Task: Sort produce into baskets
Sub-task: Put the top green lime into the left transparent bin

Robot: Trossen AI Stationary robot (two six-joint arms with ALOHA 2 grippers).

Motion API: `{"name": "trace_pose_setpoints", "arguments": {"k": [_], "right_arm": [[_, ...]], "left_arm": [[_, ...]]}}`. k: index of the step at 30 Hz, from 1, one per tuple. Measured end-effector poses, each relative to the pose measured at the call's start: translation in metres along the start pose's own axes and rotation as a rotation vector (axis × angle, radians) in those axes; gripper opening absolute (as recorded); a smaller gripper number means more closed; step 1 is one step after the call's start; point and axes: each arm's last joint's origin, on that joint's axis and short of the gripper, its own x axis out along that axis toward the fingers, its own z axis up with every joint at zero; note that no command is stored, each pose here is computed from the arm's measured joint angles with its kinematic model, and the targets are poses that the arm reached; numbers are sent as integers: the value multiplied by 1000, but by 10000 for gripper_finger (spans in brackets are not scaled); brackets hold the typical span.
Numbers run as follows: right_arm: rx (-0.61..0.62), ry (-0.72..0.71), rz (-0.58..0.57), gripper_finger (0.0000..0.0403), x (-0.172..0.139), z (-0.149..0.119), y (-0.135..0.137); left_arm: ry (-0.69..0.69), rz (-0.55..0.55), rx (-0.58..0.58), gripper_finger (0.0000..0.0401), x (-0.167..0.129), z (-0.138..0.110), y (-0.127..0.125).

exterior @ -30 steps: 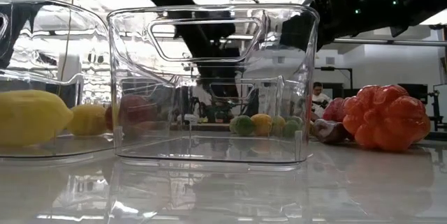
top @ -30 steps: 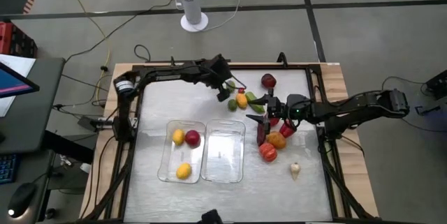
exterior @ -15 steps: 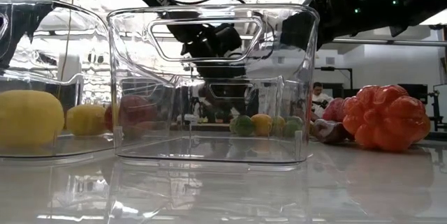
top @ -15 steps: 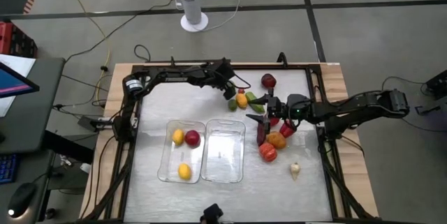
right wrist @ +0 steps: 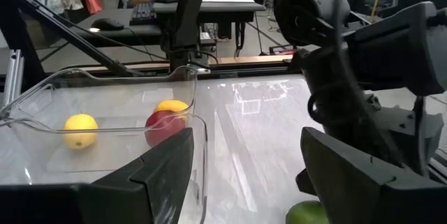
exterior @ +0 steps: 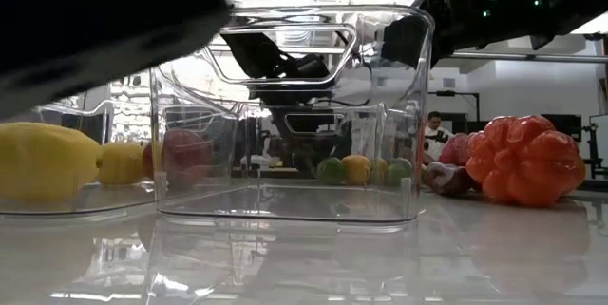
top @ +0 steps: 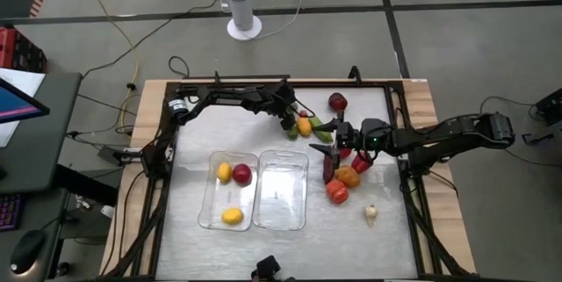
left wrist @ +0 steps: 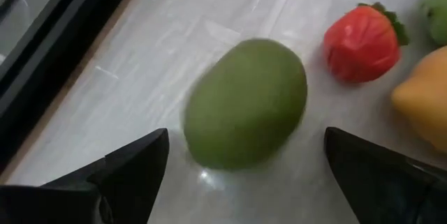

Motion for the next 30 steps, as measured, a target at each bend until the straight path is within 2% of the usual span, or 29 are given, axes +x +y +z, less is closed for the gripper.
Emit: {"name": "trace_pose_setpoints", "arguments": {"k": [5, 12, 16, 20, 24, 27, 30], "right_arm": [[-1, 3, -1, 291, 0, 0, 0], [-1, 9, 0, 291, 0, -1, 0], [-1, 11, 0, 291, 0, -1, 0], [-2, 14, 0, 291, 0, -1, 0], [-4, 16, 0, 291, 0, -2, 0], [-4, 16, 0, 291, 0, -2, 0], [-4, 17, 0, 291, 0, -2, 0]], "left_arm": [[-16, -1, 17, 322, 0, 3, -2], [-31, 7, 82, 230, -3, 5, -2], [-64, 22, 143, 213, -21, 14, -3], [-147, 9, 189, 209, -62, 31, -6], [-204, -58, 247, 215, -125, 41, -14], [-185, -176, 305, 216, -175, 34, -24], [-79, -354, 347, 217, -215, 15, -37]]}}
